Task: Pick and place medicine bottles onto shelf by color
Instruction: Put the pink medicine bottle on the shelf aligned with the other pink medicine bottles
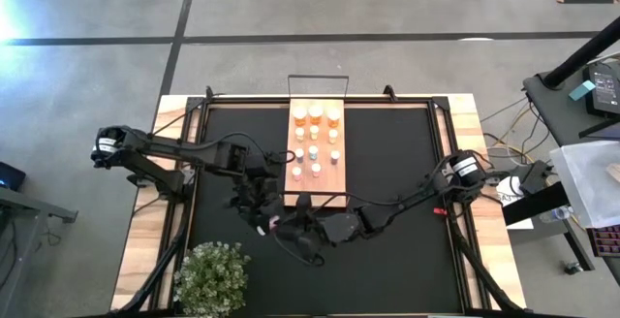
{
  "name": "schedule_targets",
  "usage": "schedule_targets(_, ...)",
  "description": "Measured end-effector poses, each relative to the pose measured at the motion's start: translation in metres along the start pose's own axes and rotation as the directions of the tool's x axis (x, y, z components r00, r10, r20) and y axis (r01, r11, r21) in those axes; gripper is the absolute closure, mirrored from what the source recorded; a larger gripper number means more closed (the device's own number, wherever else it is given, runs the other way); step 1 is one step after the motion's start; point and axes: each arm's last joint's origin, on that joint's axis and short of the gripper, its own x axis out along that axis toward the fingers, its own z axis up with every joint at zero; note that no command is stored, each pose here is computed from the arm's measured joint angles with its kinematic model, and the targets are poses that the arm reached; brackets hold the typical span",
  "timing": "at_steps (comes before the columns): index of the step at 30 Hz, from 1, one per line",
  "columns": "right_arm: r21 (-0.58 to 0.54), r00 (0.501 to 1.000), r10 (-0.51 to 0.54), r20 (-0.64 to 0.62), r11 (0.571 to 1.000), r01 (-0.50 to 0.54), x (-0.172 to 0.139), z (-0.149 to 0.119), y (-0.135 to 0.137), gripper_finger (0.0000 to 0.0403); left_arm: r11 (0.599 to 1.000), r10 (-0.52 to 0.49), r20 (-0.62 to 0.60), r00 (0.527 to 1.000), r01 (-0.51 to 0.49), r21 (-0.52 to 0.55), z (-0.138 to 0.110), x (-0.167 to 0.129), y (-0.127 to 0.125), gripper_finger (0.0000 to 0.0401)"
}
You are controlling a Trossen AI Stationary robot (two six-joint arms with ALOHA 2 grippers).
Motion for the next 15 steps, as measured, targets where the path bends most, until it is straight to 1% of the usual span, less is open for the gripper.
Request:
schedule_targets(4,-0.004,1.0,0.009,-0.003,1.0,-0.009,0.0,-0.0005,0.0007,0.0236,0.998,-0.002,-0.001,1.0,0.002,0.064,0.0001,0.0001,0.0,0.0295)
schedule_targets(8,-0.009,0.999,0.023,-0.022,1.0,-0.023,0.0002,-0.0034,0.0016,0.0236,0.997,-0.001,-0.002,1.0,0.001,0.079,0.0001,0.0001,0.0002,0.0295)
schedule_targets(12,-0.01,0.999,0.037,-0.006,0.999,-0.037,0.0008,-0.0036,0.0007,0.0236,0.993,-0.002,0.0,1.0,0.002,0.116,0.0009,-0.0003,0.0005,0.0295)
schedule_targets(15,-0.01,0.999,0.053,0.001,0.999,-0.053,0.0013,-0.0045,0.0003,0.0236,0.993,0.004,-0.001,1.0,-0.004,0.114,0.0018,0.0009,0.0031,0.0295)
